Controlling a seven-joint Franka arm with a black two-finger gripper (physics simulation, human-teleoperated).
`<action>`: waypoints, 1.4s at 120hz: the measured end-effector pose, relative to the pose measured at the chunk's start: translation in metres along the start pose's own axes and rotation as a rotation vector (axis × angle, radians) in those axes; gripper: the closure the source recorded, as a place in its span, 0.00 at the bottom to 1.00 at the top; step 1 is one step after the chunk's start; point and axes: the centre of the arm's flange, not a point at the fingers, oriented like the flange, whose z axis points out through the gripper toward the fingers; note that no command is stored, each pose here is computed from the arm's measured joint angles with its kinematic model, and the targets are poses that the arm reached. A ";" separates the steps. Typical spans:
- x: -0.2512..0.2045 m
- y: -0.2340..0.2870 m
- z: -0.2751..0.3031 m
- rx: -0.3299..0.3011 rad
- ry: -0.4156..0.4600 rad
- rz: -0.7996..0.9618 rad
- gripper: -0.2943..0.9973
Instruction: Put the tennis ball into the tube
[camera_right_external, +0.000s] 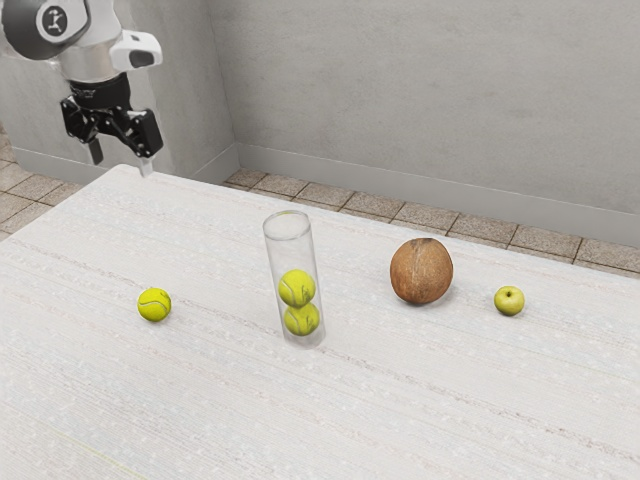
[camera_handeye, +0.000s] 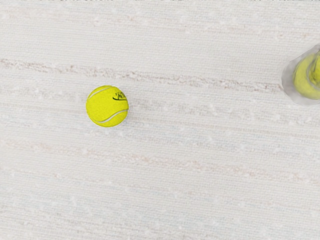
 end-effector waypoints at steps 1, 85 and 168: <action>0.000 0.000 0.000 0.000 0.000 -0.001 0.23; 0.065 -0.111 0.300 -0.130 -0.204 -0.348 0.23; 0.089 -0.110 0.392 -0.174 -0.193 -0.374 0.23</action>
